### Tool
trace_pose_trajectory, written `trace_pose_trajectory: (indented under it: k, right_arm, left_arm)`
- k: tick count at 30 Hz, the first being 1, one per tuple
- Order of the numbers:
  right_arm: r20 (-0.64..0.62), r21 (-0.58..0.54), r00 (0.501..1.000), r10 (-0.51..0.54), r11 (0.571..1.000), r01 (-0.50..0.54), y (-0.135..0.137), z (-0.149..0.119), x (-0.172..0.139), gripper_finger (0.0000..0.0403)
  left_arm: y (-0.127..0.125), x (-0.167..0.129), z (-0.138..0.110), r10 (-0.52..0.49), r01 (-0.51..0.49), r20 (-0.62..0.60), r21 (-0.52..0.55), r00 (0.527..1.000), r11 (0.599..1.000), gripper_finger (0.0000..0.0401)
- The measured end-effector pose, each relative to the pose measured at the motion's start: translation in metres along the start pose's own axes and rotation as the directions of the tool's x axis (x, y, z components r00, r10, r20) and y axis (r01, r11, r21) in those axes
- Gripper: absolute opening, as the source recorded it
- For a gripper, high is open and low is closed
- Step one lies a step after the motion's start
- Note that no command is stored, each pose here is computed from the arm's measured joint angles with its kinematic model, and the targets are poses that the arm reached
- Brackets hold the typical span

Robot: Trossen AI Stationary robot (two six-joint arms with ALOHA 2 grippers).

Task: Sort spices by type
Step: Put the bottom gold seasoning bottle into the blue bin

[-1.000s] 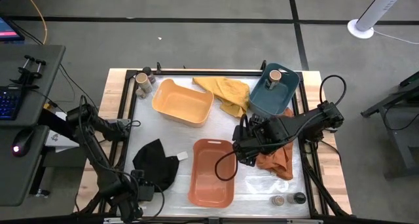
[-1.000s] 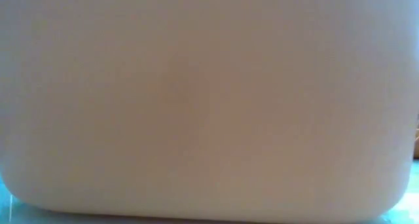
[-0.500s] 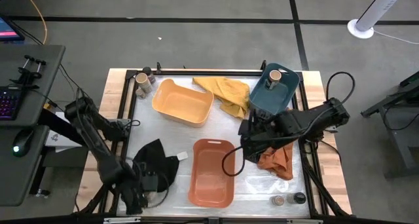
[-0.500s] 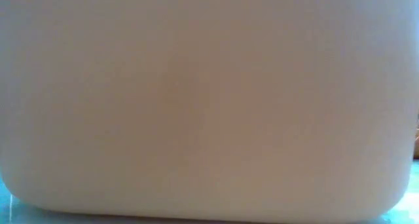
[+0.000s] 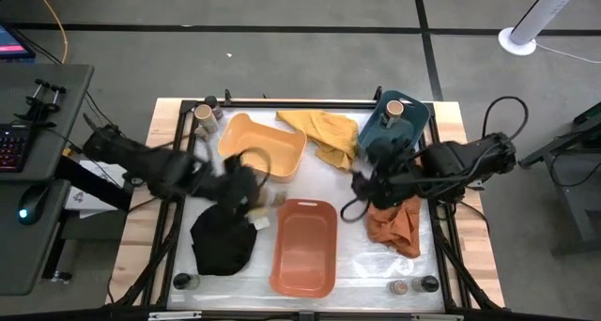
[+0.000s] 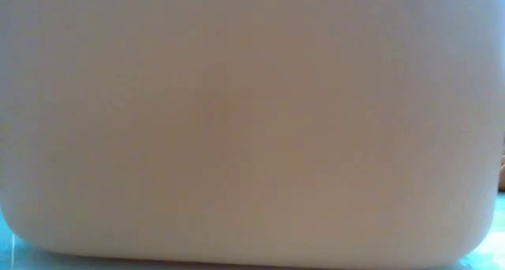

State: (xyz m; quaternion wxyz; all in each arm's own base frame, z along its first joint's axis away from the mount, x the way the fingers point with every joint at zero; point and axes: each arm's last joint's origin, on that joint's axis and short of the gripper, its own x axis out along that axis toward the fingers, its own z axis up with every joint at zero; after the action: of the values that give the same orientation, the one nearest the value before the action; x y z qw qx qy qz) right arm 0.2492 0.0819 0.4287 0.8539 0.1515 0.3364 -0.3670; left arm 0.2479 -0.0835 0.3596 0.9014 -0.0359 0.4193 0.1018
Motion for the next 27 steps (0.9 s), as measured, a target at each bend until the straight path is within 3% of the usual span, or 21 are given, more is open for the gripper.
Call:
trace_pose_trajectory:
  k: [5,11,15,18,23,27]
  right_arm:
    - [0.115,0.250,0.990,-0.080,0.967,0.049,-0.025,0.018,-0.002,0.0387]
    - [0.186,0.363,0.965,-0.185,0.925,0.108,-0.053,0.035,0.000,0.0387]
    - [0.226,0.378,0.931,-0.286,0.907,0.187,-0.072,0.047,0.004,0.0387]
    - [0.208,0.371,0.916,-0.343,0.894,0.250,-0.087,0.056,0.011,0.0387]
    - [0.057,0.321,0.935,-0.351,0.893,0.316,-0.112,0.069,0.029,0.0387]
    - [-0.014,0.286,0.917,-0.399,0.877,0.386,-0.130,0.079,0.046,0.0387]
  left_arm:
    - [0.041,0.044,0.046,0.071,-0.080,0.164,0.048,0.984,0.996,0.0239]
    - [0.089,0.106,0.092,0.049,-0.043,0.386,-0.024,0.921,0.999,0.0239]
    - [0.112,0.152,0.105,0.070,-0.019,0.474,-0.111,0.878,0.994,0.0239]
    - [0.125,0.182,0.113,0.086,-0.011,0.476,-0.158,0.875,0.987,0.0239]
    - [0.136,0.218,0.128,0.070,-0.006,0.421,-0.150,0.904,0.989,0.0239]
    - [0.136,0.238,0.140,0.065,-0.026,0.416,-0.098,0.907,0.995,0.0239]
